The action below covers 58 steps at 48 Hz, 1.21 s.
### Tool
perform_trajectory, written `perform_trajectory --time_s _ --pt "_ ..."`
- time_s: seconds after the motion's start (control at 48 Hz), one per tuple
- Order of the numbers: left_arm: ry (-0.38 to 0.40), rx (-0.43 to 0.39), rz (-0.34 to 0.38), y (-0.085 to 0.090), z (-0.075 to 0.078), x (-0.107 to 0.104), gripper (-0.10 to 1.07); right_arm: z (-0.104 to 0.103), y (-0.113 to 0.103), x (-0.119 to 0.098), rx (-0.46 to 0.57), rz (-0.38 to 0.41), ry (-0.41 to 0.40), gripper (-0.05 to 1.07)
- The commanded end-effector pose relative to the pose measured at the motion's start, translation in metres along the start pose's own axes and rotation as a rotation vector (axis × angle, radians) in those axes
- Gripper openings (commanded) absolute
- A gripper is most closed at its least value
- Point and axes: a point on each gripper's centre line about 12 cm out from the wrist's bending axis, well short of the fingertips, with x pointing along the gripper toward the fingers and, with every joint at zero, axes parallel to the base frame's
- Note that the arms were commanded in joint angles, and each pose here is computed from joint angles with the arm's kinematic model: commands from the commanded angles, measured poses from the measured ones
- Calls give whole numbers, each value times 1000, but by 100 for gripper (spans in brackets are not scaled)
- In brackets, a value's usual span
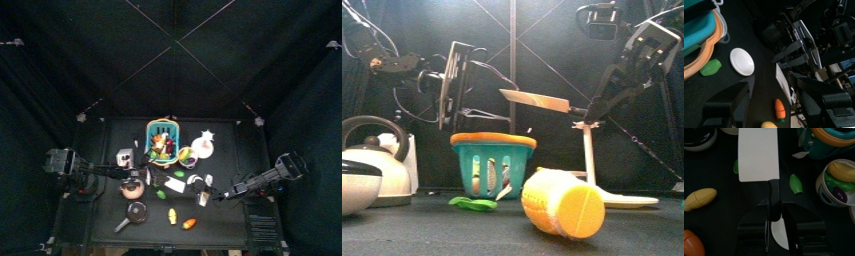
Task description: Grab cleaver with other hand
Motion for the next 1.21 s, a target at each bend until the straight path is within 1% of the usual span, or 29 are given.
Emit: perform_trajectory --time_s 0.0,0.146,0.271,0.354,0.542,0.688,0.792,0.938,1.0,1.188 --pt "-22 -26 -32 -9 6 9 92 9 3 -1 8 4 -19 47" --pt "-12 -95 -26 -6 3 12 88 7 2 2 1 -9 -13 47" --pt "2 -122 -33 -6 1 13 80 6 -2 2 0 -36 -13 47" --pt "17 -116 -40 -5 -1 14 73 6 -5 2 0 -61 -15 47" --pt "25 -113 -48 -3 -3 15 58 7 -7 2 8 -71 -15 47" --pt "25 -110 -38 2 -3 15 44 9 -6 2 9 -66 -19 48" --pt "32 -99 -40 2 -3 15 38 7 -3 2 14 -42 -10 50" --pt "53 -70 -52 1 -6 15 37 5 3 3 20 23 1 57" --pt "63 -56 -59 0 -7 15 37 6 4 2 29 44 -1 65" --pt "81 -27 -75 -2 -9 13 37 10 1 -6 48 64 -20 85"
